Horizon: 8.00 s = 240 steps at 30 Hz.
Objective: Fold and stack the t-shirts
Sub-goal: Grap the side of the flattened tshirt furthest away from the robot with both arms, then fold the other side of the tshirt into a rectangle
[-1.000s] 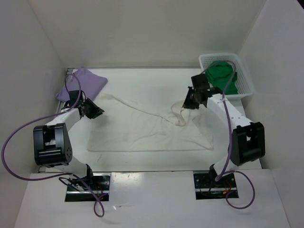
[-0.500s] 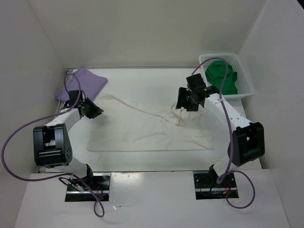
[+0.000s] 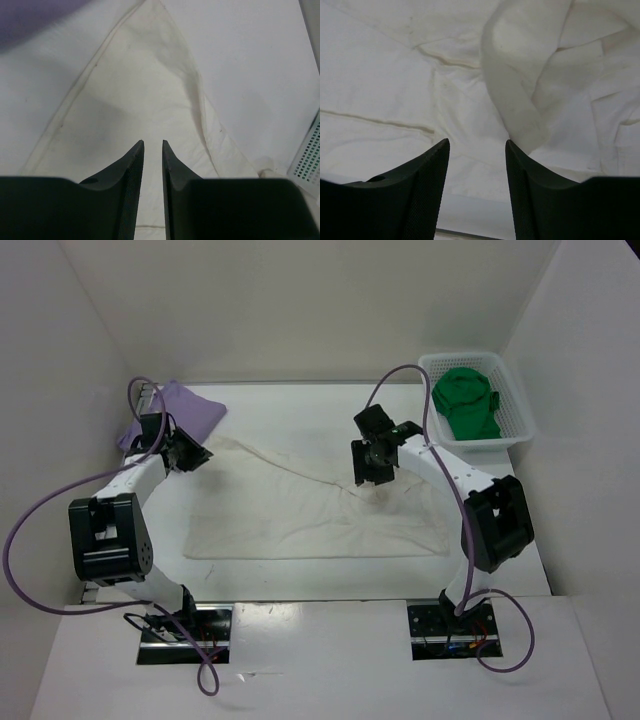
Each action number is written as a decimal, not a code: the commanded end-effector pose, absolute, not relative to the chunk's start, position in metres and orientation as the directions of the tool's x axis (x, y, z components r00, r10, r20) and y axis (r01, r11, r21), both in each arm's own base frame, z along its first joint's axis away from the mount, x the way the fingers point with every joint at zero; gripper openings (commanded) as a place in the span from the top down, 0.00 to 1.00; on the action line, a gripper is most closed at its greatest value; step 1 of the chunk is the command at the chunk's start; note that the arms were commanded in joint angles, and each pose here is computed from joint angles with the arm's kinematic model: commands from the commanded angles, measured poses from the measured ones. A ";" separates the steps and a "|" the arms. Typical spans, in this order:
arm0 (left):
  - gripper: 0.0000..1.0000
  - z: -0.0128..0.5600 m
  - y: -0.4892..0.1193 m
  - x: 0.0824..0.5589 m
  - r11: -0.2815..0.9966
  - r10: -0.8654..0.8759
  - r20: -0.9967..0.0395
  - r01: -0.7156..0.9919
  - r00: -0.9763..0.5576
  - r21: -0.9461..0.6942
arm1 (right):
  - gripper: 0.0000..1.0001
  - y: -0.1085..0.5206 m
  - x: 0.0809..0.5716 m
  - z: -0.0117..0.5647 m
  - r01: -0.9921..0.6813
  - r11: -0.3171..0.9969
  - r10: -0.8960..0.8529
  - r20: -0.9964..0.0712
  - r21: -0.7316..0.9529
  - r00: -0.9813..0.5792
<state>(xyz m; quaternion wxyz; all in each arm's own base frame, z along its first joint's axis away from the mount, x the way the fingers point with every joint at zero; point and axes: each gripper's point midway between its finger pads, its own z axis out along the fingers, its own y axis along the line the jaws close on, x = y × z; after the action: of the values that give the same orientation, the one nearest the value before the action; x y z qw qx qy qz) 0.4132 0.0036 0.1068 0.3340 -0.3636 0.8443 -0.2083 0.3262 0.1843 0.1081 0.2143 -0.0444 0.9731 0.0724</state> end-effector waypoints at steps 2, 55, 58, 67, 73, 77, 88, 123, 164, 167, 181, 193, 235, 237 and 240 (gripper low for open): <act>0.72 0.121 0.016 0.436 0.669 -0.741 -0.471 -0.460 -0.479 -0.584 | 0.48 0.166 0.346 0.121 -0.056 0.998 -0.043 -0.480 0.013 -0.876; 0.44 0.076 0.032 0.538 0.714 -0.696 -0.537 -0.536 -0.477 -0.450 | 1.00 0.158 0.375 0.124 0.044 0.994 0.087 -0.469 0.103 -0.879; 0.43 0.076 0.039 0.547 0.719 -0.687 -0.559 -0.546 -0.464 -0.430 | 1.00 0.161 0.387 0.141 0.057 0.974 0.157 -0.474 0.218 -0.866; 0.51 0.072 0.046 0.548 0.737 -0.658 -0.578 -0.571 -0.483 -0.361 | 1.00 0.160 0.400 0.146 0.060 0.967 0.177 -0.487 0.246 -0.855; 0.45 0.075 0.057 0.532 0.745 -0.630 -0.610 -0.596 -0.481 -0.299 | 1.00 0.162 0.404 0.141 0.058 0.967 0.179 -0.494 0.249 -0.851; 0.40 0.062 0.047 0.524 0.768 -0.607 -0.590 -0.584 -0.533 -0.262 | 1.00 0.164 0.406 0.135 0.056 0.966 0.176 -0.483 0.252 -0.857; 0.43 0.055 0.023 0.541 0.781 -0.603 -0.577 -0.554 -0.550 -0.288 | 1.00 0.167 0.403 0.128 0.048 0.963 0.173 -0.469 0.267 -0.866; 1.00 0.139 0.024 0.540 0.775 -0.601 -0.671 -0.521 -0.435 -0.356 | 1.00 0.145 0.517 0.212 0.118 0.797 0.493 -0.523 0.593 -0.695; 0.50 0.053 0.037 0.557 0.663 -0.726 -0.540 -0.643 -0.426 -0.384 | 1.00 0.135 0.497 0.180 0.130 0.745 0.502 -0.421 0.655 -0.756; 0.56 0.045 0.036 0.559 0.664 -0.728 -0.530 -0.643 -0.436 -0.383 | 1.00 0.135 0.499 0.179 0.130 0.745 0.502 -0.421 0.655 -0.756; 0.70 0.034 0.041 0.544 0.658 -0.725 -0.526 -0.672 -0.444 -0.340 | 1.00 0.123 0.509 0.173 0.139 0.742 0.513 -0.423 0.655 -0.747; 0.50 0.037 0.045 0.531 0.660 -0.715 -0.542 -0.681 -0.442 -0.317 | 1.00 0.123 0.511 0.163 0.151 0.722 0.526 -0.395 0.675 -0.753; 1.00 0.148 0.029 0.407 0.667 -0.737 -0.555 -0.545 -0.386 -0.508 | 1.00 0.050 0.341 0.148 0.410 0.716 0.650 -0.324 0.565 -0.687; 1.00 0.140 0.032 0.394 0.660 -0.743 -0.544 -0.563 -0.390 -0.497 | 1.00 0.044 0.321 0.144 0.439 0.716 0.657 -0.312 0.542 -0.686; 1.00 0.138 0.039 0.380 0.655 -0.748 -0.536 -0.566 -0.390 -0.501 | 1.00 0.039 0.289 0.130 0.493 0.712 0.666 -0.259 0.500 -0.699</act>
<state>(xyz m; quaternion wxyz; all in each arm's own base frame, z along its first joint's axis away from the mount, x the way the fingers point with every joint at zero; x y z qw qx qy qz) 0.3870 0.0336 0.1263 0.3658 -0.4093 0.8285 -0.1107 0.3163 0.0450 0.1281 0.2255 0.3188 0.8934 0.2221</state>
